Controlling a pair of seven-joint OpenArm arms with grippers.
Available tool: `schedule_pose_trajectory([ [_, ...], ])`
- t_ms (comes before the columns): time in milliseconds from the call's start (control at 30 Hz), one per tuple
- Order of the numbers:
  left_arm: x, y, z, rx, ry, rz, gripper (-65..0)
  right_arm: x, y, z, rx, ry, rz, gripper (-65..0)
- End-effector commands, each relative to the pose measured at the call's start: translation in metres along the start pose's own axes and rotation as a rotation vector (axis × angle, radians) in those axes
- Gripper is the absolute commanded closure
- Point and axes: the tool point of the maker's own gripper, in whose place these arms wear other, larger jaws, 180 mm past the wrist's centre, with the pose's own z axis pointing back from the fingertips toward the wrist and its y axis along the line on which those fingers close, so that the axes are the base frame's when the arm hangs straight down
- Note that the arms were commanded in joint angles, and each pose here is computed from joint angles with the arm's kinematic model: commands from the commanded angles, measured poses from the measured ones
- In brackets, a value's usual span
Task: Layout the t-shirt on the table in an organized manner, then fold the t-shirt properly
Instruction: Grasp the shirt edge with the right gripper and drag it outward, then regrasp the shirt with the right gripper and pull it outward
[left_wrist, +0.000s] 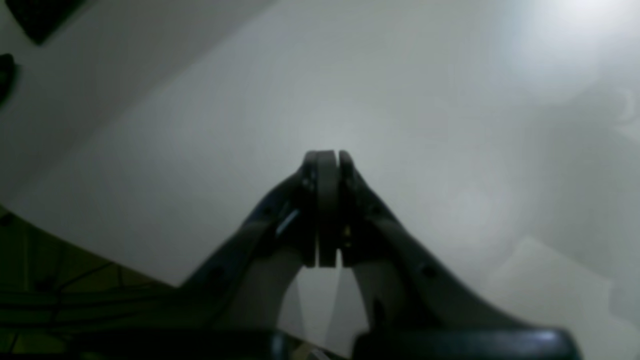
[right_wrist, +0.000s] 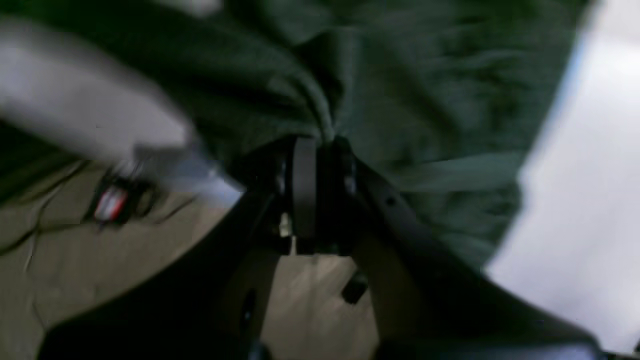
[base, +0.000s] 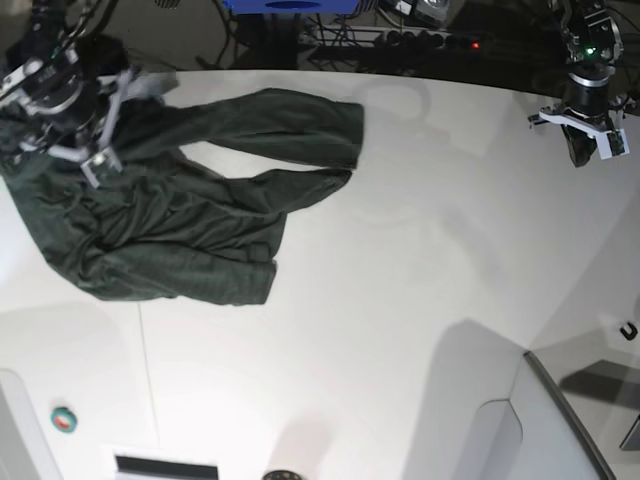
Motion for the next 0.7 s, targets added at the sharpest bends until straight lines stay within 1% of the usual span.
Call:
schedule_pose_trajectory([
  [0, 0.012, 0.006, 0.001, 0.008, -0.038, -0.011, 0.0, 0.015, -0.022, 0.004, -0.059, -0.046, -0.008, -0.2],
  [100, 0.011, 0.006, 0.001, 0.008, -0.037, -0.011, 0.0, 0.035, -0.06, 0.001, -0.147, -0.058, -0.083, -0.6],
  [167, 0.011, 0.006, 0.001, 0.008, -0.036, -0.009, 0.0, 0.038, -0.075, -0.013, -0.154, -0.011, -0.125, -1.2],
  [200, 0.012, 0.006, 0.001, 0.008, -0.038, -0.01, 0.0, 0.036, -0.076, -0.022, -0.138, 0.027, -0.139, -3.2],
  [233, 0.012, 0.006, 0.001, 0.008, -0.038, -0.01, 0.0, 0.03, -0.078, -0.03, -0.124, 0.067, -0.143, -7.2],
  [267, 0.01, 0.006, 0.001, 0.008, -0.035, -0.01, 0.0, 0.024, -0.079, -0.036, -0.112, 0.094, -0.138, -13.7],
  [300, 0.009, 0.006, 0.002, 0.008, -0.031, -0.008, 0.0, 0.019, -0.075, -0.04, -0.096, 0.107, -0.141, -21.2],
  [367, 0.005, 0.004, 0.004, 0.006, -0.024, -0.002, 0.0, 0.019, -0.072, -0.042, -0.088, 0.092, -0.14, -34.1],
  [433, 0.004, 0.004, 0.004, 0.006, -0.022, -0.002, 0.0, 0.01, -0.064, -0.038, -0.08, 0.092, -0.13, -43.5],
  [467, 0.004, 0.004, 0.004, 0.006, -0.022, -0.002, 0.0, 0.008, -0.058, -0.034, -0.078, 0.086, -0.125, -44.9],
  [567, 0.004, 0.003, 0.004, 0.006, -0.023, 0.0, 0.0, 0.008, -0.015, -0.024, -0.008, 0.077, -0.076, -43.2],
  [667, 0.002, -0.002, 0.003, 0.005, -0.022, 0.02, 0.0, 0.014, 0.038, -0.024, 0.111, 0.056, -0.013, -43.2],
])
